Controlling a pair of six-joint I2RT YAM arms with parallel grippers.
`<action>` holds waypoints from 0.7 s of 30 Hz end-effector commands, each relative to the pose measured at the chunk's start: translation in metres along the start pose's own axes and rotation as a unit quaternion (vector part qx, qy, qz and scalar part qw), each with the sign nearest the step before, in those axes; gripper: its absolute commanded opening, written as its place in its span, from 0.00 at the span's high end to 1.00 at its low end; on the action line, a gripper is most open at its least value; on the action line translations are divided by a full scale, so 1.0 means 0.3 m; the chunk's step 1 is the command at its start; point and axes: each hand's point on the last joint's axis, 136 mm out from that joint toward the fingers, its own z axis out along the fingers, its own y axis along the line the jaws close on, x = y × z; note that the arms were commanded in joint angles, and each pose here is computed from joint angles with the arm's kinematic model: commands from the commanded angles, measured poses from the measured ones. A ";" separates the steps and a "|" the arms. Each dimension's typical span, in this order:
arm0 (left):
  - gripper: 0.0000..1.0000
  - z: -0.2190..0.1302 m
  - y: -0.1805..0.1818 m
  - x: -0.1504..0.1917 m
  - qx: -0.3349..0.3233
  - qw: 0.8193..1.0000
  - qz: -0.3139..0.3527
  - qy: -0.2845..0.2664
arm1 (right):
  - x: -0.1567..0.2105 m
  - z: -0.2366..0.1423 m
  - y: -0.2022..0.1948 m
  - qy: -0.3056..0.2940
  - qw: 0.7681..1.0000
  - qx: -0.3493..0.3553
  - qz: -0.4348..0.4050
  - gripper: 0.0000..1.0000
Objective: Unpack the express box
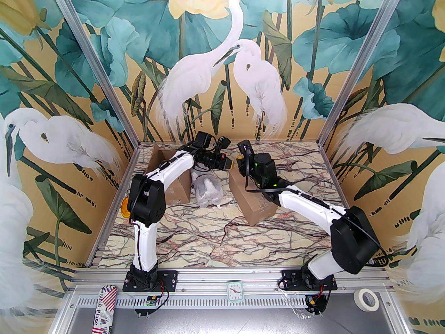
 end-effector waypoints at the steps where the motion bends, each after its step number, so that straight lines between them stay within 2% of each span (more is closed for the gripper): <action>1: 0.91 0.050 0.139 0.114 -0.049 0.996 -0.055 0.045 | 0.031 -0.038 0.013 0.024 1.000 -0.008 -0.015 1.00; 5: 0.91 0.015 0.101 0.132 -0.044 0.997 -0.054 0.043 | 0.047 -0.057 0.029 0.028 0.999 -0.023 -0.011 1.00; 8: 0.87 -0.020 0.056 0.148 -0.037 0.997 -0.049 0.037 | 0.042 -0.071 0.048 0.020 0.999 -0.042 -0.006 1.00; 10: 0.76 -0.042 0.024 0.150 -0.031 0.998 -0.040 0.033 | 0.033 -0.075 0.069 0.013 0.998 -0.060 -0.004 1.00; 12: 0.58 -0.068 -0.004 0.136 -0.032 0.999 -0.023 0.024 | 0.027 -0.076 0.085 0.008 0.997 -0.075 -0.002 1.00; 13: 0.54 -0.078 -0.015 0.126 -0.031 0.999 -0.013 0.019 | 0.024 -0.076 0.091 0.005 0.997 -0.080 -0.001 1.00; 21: 0.42 -0.111 -0.093 0.055 -0.001 0.999 0.045 0.005 | 0.021 -0.079 0.123 0.007 0.994 -0.109 0.003 1.00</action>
